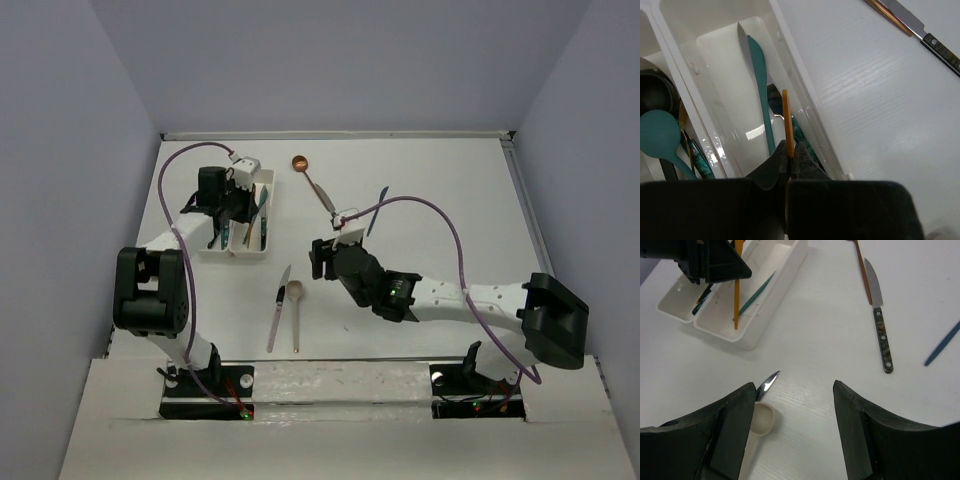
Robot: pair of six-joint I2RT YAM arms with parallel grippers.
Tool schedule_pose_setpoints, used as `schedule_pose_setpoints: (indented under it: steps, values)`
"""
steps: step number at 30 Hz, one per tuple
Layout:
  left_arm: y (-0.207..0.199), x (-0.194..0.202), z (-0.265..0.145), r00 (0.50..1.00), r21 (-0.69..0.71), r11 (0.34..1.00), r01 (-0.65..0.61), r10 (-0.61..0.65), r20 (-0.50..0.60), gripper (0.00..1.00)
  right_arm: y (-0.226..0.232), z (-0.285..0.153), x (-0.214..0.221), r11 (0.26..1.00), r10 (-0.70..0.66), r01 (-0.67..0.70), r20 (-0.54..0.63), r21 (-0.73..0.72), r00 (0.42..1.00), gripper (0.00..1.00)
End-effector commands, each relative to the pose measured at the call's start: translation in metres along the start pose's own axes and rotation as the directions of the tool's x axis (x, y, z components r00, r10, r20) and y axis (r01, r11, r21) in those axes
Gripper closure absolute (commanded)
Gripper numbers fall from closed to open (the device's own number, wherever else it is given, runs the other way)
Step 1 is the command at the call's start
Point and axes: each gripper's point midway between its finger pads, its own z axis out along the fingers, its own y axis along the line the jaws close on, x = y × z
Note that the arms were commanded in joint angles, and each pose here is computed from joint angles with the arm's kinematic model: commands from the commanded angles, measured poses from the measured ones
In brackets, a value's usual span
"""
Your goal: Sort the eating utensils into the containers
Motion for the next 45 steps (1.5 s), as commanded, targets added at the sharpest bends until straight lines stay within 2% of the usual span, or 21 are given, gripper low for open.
schedule_pose_setpoints:
  steps: [1,3,5,7,8,10,13,16,18,19,20,21,25,27,29,30,34,36,40,45]
  values:
    - [0.018,-0.044,0.01,0.996,-0.057,0.998,-0.041,0.045,0.08,1.0,-0.017,-0.007,0.005,0.997,0.04,-0.04,-0.006,0.061,0.999,0.31]
    - [0.021,-0.037,0.019,0.998,-0.052,0.998,-0.022,0.025,0.053,1.0,-0.022,-0.009,0.011,0.996,0.04,-0.038,-0.019,0.074,0.999,0.31]
    - [0.022,-0.03,0.025,1.0,-0.048,0.999,-0.008,0.009,0.026,0.83,-0.025,-0.01,0.013,0.996,0.04,-0.038,-0.025,0.083,0.999,0.3]
    - [0.021,-0.028,0.025,1.0,-0.044,0.999,-0.005,0.006,0.018,0.72,-0.029,-0.012,0.019,0.995,0.031,-0.027,-0.045,0.098,0.998,0.3]
    - [0.022,-0.029,0.024,1.0,-0.05,0.999,-0.004,0.005,0.02,0.6,-0.029,-0.012,0.02,0.994,0.041,-0.035,-0.052,0.106,0.998,0.3]
    - [0.025,-0.035,0.019,1.0,-0.073,0.997,-0.009,0.01,0.026,0.47,-0.037,-0.011,0.027,0.989,0.05,-0.038,-0.08,0.142,0.996,0.28]
    - [0.03,-0.039,0.014,0.999,-0.103,0.995,-0.014,0.017,0.03,0.4,-0.059,-0.009,0.038,0.971,0.092,-0.059,-0.134,0.232,0.987,0.26]
    - [0.032,-0.044,0.008,0.999,-0.122,0.993,-0.01,0.015,0.041,0.37,-0.082,-0.002,0.051,0.958,0.142,-0.079,-0.217,0.277,0.966,0.27]
    - [0.029,-0.05,0.004,0.998,-0.116,0.993,-0.006,0.012,0.055,0.37,-0.114,0.014,0.044,0.937,0.206,-0.122,-0.236,0.327,0.95,0.3]
    - [0.027,-0.055,-0.002,0.997,-0.112,0.994,-0.008,0.016,0.07,0.36,-0.119,0.019,0.052,0.94,0.229,-0.133,-0.294,0.314,0.928,0.3]
    - [0.026,-0.057,-0.005,0.997,-0.109,0.994,-0.008,0.016,0.076,0.36,-0.145,0.027,0.047,0.923,0.25,-0.135,-0.296,0.36,0.922,0.31]
    - [0.024,-0.059,-0.008,0.996,-0.109,0.994,-0.008,0.017,0.084,0.36,-0.148,0.037,0.032,0.921,0.262,-0.151,-0.285,0.359,0.922,0.32]
    - [0.017,-0.066,-0.027,0.992,-0.103,0.994,-0.026,0.038,0.123,0.35,-0.19,0.065,0.018,0.881,0.25,-0.064,-0.346,0.468,0.904,0.32]
    - [0.012,-0.066,-0.037,0.989,-0.102,0.994,-0.036,0.05,0.139,0.33,-0.209,0.083,0.032,0.865,0.255,-0.016,-0.411,0.501,0.875,0.32]
    - [0.009,-0.064,-0.048,0.986,-0.105,0.993,-0.054,0.07,0.152,0.32,-0.214,0.099,0.021,0.863,0.258,-0.009,-0.425,0.505,0.868,0.31]
    - [0.009,-0.063,-0.051,0.985,-0.108,0.992,-0.061,0.077,0.155,0.31,-0.221,0.108,0.036,0.856,0.263,0.014,-0.46,0.516,0.848,0.32]
    - [0.006,-0.056,-0.066,0.978,-0.119,0.989,-0.088,0.108,0.176,0.3,-0.234,0.132,0.043,0.847,0.279,0.036,-0.5,0.531,0.82,0.33]
    - [0.003,-0.052,-0.072,0.975,-0.122,0.987,-0.104,0.126,0.184,0.29,-0.242,0.132,0.049,0.821,0.278,0.09,-0.532,0.564,0.8,0.34]
    - [-0.003,-0.048,-0.081,0.967,-0.116,0.985,-0.127,0.149,0.208,0.28,-0.251,0.135,0.059,0.805,0.291,0.109,-0.547,0.584,0.785,0.34]
    - [-0.007,-0.043,-0.083,0.965,-0.106,0.985,-0.137,0.157,0.211,0.28,-0.248,0.135,0.089,0.821,0.332,0.089,-0.6,0.563,0.728,0.38]
